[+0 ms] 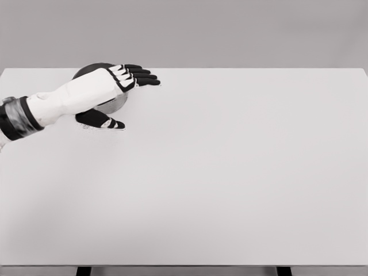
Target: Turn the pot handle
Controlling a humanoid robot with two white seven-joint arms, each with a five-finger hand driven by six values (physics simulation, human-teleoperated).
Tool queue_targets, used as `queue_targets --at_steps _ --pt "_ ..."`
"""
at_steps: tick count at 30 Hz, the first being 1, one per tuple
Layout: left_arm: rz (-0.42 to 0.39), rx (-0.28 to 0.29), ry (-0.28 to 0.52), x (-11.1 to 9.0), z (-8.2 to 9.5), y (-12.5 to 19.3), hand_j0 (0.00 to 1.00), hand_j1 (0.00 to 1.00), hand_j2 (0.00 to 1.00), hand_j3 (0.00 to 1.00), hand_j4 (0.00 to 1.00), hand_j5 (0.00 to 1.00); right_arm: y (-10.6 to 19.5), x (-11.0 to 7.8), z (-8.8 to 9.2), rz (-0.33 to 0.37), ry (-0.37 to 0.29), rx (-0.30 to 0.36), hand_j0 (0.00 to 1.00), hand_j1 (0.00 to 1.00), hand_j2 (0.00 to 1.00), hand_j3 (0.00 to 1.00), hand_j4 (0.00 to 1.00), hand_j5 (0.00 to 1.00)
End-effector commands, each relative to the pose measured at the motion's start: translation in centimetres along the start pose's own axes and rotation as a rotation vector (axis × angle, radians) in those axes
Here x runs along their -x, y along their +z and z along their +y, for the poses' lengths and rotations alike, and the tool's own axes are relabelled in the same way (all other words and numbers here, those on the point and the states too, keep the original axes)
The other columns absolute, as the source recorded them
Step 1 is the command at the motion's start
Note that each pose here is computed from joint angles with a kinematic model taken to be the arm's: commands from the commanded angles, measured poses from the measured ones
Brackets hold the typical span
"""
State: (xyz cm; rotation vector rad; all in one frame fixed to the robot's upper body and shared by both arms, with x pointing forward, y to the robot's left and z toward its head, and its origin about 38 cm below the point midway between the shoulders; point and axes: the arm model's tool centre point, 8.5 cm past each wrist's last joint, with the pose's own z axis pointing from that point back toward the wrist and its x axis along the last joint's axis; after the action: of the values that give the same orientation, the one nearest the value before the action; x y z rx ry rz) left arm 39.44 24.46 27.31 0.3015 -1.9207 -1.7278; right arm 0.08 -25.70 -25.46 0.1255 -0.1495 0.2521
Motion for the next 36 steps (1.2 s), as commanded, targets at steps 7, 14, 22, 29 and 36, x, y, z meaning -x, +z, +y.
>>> queue_targets --at_steps 7,14,22,29,36 --pt "0.309 -0.097 -0.104 2.6 -0.5 -0.9 1.00 1.00 1.00 1.00 1.00 1.00 0.0 0.0 0.0 0.001 0.000 0.000 1.00 1.00 1.00 1.00 1.00 1.00" --pt "0.417 0.004 -0.179 2.8 -4.6 -1.7 1.00 1.00 1.00 1.00 1.00 1.00 0.0 0.0 0.0 0.001 0.000 0.000 1.00 1.00 1.00 1.00 1.00 1.00" --pt "0.487 0.010 -0.149 3.0 -5.9 -2.1 1.00 1.00 1.00 1.00 1.00 1.00 0.0 0.0 0.0 0.001 0.000 0.000 1.00 1.00 1.00 1.00 1.00 1.00" --pt "0.474 -0.014 -0.120 2.7 -6.0 -2.8 1.00 1.00 1.00 1.00 1.00 1.00 0.0 0.0 0.0 -0.001 0.000 0.000 1.00 1.00 1.00 1.00 1.00 1.00" --pt "0.475 -0.015 -0.110 2.9 -5.9 -2.8 1.00 1.00 1.00 1.00 1.00 1.00 0.0 0.0 0.0 -0.001 0.000 0.000 1.00 1.00 1.00 1.00 1.00 1.00"
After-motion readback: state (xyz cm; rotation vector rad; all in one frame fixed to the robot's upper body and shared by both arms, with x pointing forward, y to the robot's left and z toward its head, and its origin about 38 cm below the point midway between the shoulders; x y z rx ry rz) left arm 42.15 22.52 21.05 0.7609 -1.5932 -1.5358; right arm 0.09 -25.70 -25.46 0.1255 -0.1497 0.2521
